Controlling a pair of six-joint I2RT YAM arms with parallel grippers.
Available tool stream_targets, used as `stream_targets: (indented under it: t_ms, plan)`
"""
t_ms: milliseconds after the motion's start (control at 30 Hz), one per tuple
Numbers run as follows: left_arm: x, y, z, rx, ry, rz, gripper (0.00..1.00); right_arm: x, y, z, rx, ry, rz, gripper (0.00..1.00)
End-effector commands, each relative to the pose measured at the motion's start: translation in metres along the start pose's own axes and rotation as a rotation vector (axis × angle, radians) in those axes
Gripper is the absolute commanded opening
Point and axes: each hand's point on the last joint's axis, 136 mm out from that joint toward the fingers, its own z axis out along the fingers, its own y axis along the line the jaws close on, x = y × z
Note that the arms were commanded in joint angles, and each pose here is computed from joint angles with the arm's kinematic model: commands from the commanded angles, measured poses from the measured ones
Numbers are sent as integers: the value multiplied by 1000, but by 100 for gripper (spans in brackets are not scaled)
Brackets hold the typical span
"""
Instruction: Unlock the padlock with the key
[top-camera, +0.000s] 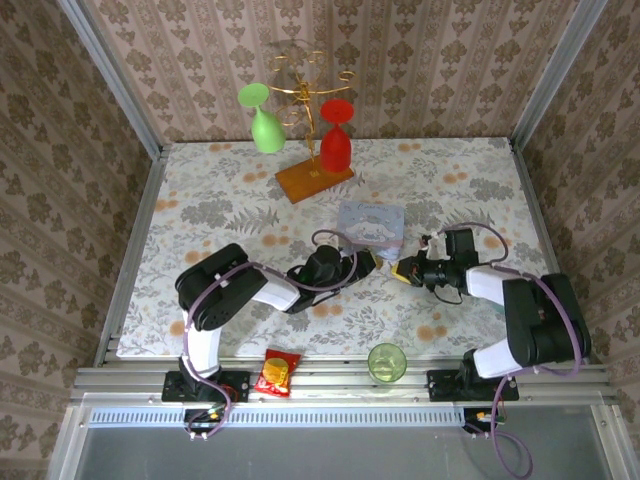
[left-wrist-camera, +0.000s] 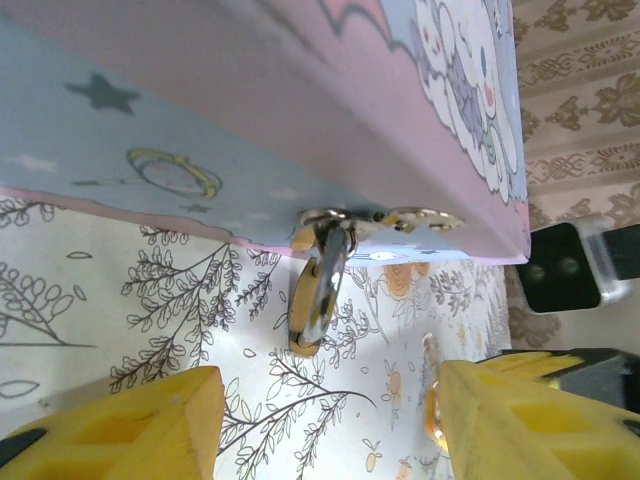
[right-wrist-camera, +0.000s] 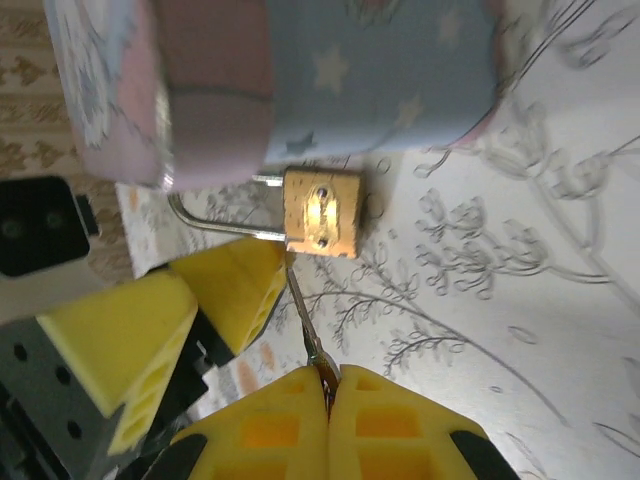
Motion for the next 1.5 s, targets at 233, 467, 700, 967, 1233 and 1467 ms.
stream_targets:
  t_ms: [233, 467, 700, 967, 1233, 1467]
  plan:
    - [18, 15, 13, -267, -86, 89, 62, -10, -17, -38, 204, -180, -72, 0]
    - [15, 17, 21, -326, -175, 134, 61, -4, -13, -45, 169, -201, -93, 0]
    - [13, 32, 32, -357, -246, 137, 57, -5, -12, -47, 149, -203, -100, 0]
    - [6, 43, 43, -375, -299, 225, 48, -5, -11, -50, 141, -218, -101, 0]
    - [6, 43, 48, -358, -297, 266, 29, -5, -11, -50, 137, -216, -98, 0]
    - [7, 33, 45, -319, -230, 246, 10, 2, -7, -42, 78, -170, -58, 0]
